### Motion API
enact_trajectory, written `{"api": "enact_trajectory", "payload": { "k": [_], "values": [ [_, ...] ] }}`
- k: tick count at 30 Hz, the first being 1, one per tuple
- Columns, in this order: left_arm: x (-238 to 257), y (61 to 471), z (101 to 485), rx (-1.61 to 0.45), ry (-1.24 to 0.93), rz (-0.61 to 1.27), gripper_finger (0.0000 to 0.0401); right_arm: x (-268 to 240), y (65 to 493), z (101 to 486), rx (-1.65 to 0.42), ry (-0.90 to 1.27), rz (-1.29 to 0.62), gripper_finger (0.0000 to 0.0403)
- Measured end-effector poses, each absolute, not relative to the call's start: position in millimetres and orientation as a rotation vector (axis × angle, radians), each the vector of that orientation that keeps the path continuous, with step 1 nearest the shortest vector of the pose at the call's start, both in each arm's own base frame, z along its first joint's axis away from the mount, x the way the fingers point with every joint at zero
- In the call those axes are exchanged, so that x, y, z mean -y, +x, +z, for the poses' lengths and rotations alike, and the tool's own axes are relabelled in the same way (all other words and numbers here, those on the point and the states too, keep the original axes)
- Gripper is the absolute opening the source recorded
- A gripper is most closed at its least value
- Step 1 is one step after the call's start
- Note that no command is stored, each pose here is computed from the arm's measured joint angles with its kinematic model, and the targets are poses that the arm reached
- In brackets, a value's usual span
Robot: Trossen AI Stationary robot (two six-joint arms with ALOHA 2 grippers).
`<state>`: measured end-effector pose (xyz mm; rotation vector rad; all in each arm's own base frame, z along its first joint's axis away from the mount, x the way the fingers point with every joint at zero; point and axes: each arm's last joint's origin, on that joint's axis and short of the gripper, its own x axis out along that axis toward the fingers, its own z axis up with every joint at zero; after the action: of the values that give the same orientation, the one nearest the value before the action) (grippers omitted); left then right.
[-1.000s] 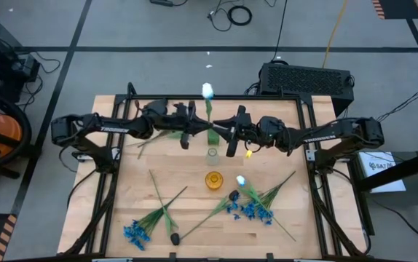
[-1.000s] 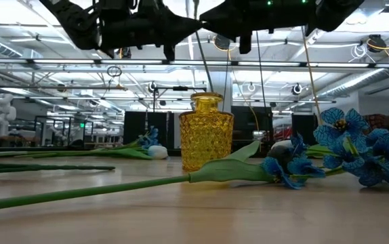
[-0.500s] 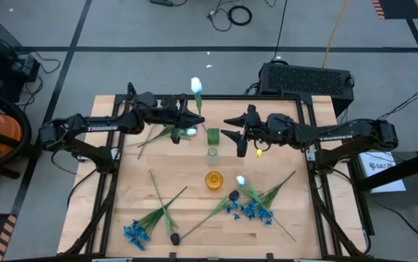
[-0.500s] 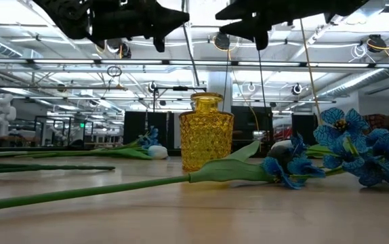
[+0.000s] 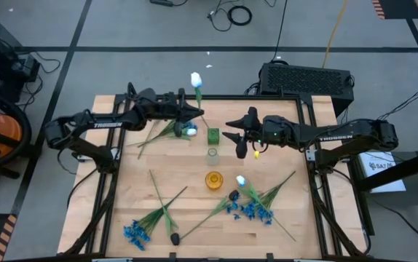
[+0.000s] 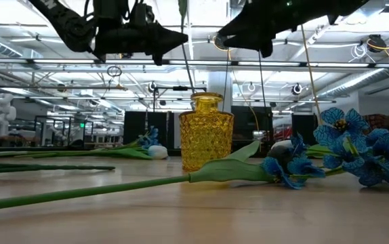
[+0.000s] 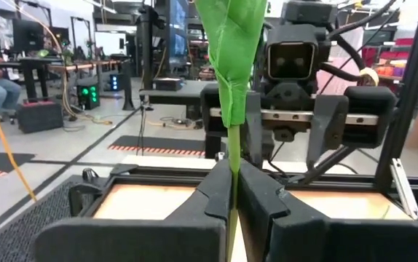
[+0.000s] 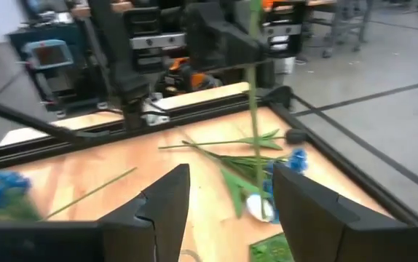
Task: Sort flowers into vase by color
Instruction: Put the top right white flower into the green vase
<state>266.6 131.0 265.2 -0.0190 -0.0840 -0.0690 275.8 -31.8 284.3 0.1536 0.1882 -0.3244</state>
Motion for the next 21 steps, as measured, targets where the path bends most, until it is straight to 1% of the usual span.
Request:
{"api": "enact_trajectory", "payload": {
  "k": [4, 7, 21],
  "values": [
    [-131, 275, 254, 0.068, -0.031, -0.074, 0.0016, 34, 274, 281, -0.224, 0.145, -0.400, 0.0187],
    [-133, 279, 246, 0.055, -0.040, -0.054, 0.0017, 35, 273, 280, -0.241, 0.141, -0.409, 0.0187],
    [-139, 281, 242, 0.064, -0.028, 0.011, 0.0017, 39, 272, 279, -0.252, 0.142, -0.424, 0.0187]
  ]
}}
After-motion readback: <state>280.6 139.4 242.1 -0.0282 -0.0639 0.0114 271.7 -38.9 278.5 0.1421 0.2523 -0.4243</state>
